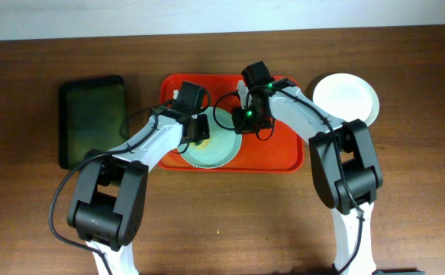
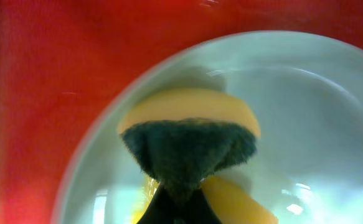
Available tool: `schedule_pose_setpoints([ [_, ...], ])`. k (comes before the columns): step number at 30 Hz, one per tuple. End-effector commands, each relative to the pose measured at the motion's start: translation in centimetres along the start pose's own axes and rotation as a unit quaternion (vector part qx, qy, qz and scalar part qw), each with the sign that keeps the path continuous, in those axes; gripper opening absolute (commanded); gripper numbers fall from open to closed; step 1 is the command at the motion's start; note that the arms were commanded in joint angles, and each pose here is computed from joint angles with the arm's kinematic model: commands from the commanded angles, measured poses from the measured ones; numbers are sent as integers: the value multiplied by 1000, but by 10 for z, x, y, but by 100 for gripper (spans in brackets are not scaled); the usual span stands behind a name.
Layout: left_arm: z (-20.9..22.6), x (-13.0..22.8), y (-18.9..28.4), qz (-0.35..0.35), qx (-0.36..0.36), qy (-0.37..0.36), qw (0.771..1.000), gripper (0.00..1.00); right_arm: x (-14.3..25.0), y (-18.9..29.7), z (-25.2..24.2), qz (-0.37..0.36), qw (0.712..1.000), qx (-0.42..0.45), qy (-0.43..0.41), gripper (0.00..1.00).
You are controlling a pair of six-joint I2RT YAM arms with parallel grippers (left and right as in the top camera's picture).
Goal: Clean dirty plates on tray and stack at the side
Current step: 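Scrub the pale-green plate with the sponge in the left gripper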
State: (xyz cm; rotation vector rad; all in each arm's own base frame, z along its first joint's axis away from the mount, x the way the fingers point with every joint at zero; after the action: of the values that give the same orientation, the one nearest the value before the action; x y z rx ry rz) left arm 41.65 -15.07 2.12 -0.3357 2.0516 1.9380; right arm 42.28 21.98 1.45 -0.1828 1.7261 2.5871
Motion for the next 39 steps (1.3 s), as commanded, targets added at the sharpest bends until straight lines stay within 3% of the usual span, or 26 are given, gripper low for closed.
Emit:
schedule_pose_setpoints([
  [1, 66, 1, 2, -3, -170, -16, 985, 0, 12, -23, -17, 25, 999, 29, -2, 4],
  [4, 68, -16, 25, -2, -158, -12, 987, 0, 12, -23, -17, 25, 999, 29, -1, 4],
  [8, 12, -28, 42, -2, 9, 4, 1000, 0, 12, -23, -17, 25, 999, 29, -1, 4],
  [11, -5, -12, 27, 36, 55, 76, 995, 0, 12, -23, -17, 25, 999, 29, -2, 4],
  [16, -24, 5, -13, 74, 95, 81, 989, 0, 12, -23, -17, 25, 999, 29, -2, 4],
  [18, -15, 12, -28, 86, 79, 86, 989, 0, 12, -23, -17, 25, 999, 29, -2, 4],
  [20, 14, 17, -37, 88, 11, 91, 992, 0, 12, -23, -17, 25, 999, 29, -2, 4],
  [22, 50, 19, -35, 85, -70, 81, 991, 0, 12, -23, -17, 25, 999, 29, -2, 5],
  [28, 103, 14, -10, 93, -198, 44, 975, 0, 12, -23, -17, 25, 999, 29, -1, 4],
  [39, 118, -50, 90, -33, -224, 73, 971, 0, 12, -23, -17, 25, 999, 29, -1, 4],
])
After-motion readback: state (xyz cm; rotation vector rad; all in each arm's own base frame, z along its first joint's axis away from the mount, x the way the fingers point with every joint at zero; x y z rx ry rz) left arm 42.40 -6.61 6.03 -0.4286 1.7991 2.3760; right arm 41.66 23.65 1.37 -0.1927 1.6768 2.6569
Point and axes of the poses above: each gripper's point midway between its finger pads, its own y axis back along the fingers, its own z axis along the line the jaws close on, x = y × z, the point moved 1 cm from there along y, back along the fingers, and after that the axes turned 8 degrees about -y, right-handed, at the moved point
